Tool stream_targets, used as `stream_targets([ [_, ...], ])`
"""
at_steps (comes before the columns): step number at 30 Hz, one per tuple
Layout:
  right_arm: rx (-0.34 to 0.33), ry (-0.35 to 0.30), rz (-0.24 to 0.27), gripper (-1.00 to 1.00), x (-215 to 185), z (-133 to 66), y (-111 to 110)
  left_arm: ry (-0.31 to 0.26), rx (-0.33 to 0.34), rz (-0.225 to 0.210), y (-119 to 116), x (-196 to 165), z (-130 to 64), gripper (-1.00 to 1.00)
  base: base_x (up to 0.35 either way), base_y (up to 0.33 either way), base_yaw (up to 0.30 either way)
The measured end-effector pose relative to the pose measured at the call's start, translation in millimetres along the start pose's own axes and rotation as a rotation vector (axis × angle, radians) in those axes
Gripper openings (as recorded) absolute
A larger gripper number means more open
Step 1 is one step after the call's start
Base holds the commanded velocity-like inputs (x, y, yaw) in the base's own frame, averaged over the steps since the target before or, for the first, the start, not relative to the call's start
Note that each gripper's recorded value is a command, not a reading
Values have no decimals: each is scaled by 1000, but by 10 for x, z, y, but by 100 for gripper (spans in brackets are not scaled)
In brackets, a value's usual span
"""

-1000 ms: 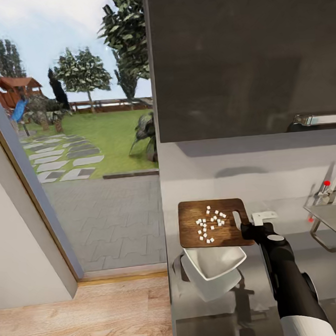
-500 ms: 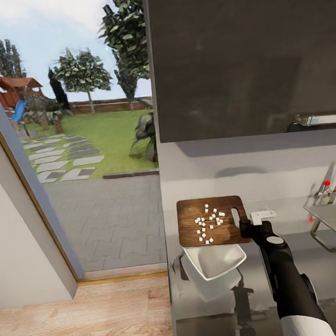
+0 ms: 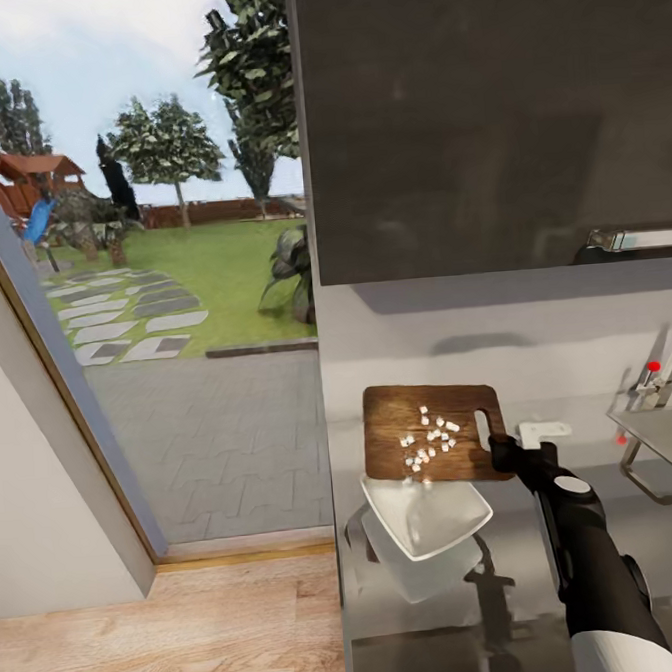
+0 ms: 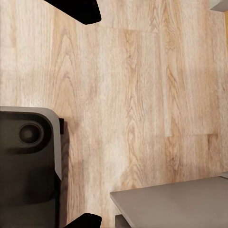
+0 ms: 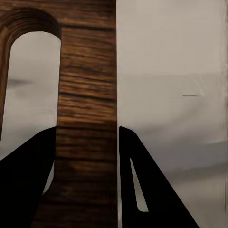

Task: In the kitchen, take the Vidalia onion out of the sink, dice it on the chopping board with the paring knife, put the diced onion into the bowl on the countertop, then place both the paring knife and the chopping board into the sink.

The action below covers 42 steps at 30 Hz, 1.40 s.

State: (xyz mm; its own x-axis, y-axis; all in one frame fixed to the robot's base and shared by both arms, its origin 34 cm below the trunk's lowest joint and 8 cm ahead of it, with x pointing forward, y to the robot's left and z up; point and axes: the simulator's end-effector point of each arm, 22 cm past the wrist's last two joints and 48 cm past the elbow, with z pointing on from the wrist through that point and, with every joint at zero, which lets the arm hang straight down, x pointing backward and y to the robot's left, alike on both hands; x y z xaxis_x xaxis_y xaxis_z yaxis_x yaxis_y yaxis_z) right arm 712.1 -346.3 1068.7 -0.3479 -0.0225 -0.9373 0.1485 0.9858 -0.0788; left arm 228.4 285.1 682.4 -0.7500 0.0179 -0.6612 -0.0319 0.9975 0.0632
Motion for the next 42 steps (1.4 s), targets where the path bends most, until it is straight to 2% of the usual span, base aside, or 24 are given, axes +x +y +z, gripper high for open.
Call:
stream_targets([
  [42, 4, -27, -15, -100, -65, 8, -15, -1, -1, 0, 3, -16, 16, 100, 6, 0, 0],
])
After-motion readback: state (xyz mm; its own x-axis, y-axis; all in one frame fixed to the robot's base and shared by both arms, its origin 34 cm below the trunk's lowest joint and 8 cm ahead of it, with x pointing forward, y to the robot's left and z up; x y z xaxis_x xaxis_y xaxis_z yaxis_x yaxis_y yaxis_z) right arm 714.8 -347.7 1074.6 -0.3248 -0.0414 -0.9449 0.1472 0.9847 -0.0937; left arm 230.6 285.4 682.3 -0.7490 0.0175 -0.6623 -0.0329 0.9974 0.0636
